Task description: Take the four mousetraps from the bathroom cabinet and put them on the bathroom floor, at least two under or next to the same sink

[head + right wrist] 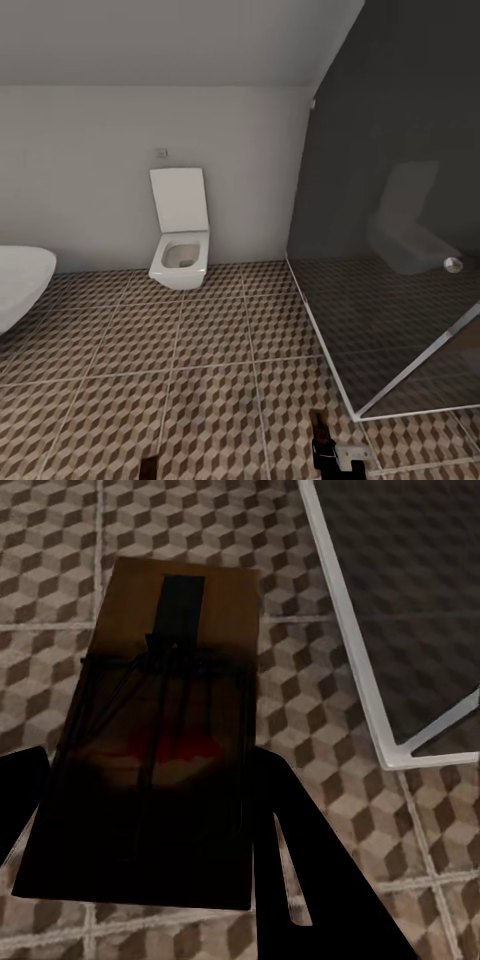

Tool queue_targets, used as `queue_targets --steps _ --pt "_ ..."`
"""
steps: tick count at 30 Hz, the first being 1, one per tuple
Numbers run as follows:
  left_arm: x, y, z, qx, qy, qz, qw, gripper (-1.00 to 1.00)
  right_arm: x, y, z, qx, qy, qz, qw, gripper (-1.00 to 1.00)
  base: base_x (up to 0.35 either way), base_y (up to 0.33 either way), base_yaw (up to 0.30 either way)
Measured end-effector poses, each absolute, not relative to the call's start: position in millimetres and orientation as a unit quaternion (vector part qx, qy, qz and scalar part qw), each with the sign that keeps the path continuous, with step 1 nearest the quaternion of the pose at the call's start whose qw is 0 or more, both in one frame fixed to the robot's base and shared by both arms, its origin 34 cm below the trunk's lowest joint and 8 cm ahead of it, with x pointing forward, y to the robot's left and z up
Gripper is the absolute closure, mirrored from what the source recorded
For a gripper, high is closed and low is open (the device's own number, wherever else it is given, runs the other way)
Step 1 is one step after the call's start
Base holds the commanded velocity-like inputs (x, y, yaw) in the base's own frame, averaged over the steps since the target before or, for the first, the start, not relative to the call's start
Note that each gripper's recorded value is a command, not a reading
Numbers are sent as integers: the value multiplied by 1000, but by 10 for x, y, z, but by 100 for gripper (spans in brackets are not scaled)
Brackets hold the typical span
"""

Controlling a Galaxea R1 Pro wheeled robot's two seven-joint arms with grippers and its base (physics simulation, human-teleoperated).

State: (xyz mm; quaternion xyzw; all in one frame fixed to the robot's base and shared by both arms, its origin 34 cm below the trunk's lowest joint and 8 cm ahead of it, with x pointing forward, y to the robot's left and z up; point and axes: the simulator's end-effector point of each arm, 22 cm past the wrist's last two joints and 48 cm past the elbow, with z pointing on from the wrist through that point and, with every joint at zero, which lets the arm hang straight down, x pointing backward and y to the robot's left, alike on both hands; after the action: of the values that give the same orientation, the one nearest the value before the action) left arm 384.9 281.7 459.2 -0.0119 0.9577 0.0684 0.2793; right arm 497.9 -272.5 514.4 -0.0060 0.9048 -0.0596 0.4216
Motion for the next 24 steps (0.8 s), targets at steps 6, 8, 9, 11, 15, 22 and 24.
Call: queue_targets --steps 6,8,9,11,15,22,24 --pt "3836 2817 4584 -12 958 68 278 100 4968 -2724 5131 -6 906 -59 420 100 0 0 278" --pt "3832 2817 4581 -12 958 68 277 100 4965 -2724 5127 -6 906 -59 419 100 0 0 278" --pt "3830 2816 4580 -12 958 68 277 100 4963 -2724 5125 -6 906 -59 419 100 0 0 278" --pt "3826 2817 4577 -12 959 68 276 100 4960 -2722 5121 -7 906 -59 419 100 0 0 278" --pt "3817 2817 4571 -12 959 68 275 100 4953 -2724 5112 -6 907 -59 418 100 0 0 278" --pt "3802 2817 4561 -12 959 69 273 100 4940 -2726 5099 -6 907 -60 416 100 0 0 278" --pt "3798 2817 4559 -11 960 68 273 100 4937 -2724 5094 -7 908 -59 415 100 0 0 278"
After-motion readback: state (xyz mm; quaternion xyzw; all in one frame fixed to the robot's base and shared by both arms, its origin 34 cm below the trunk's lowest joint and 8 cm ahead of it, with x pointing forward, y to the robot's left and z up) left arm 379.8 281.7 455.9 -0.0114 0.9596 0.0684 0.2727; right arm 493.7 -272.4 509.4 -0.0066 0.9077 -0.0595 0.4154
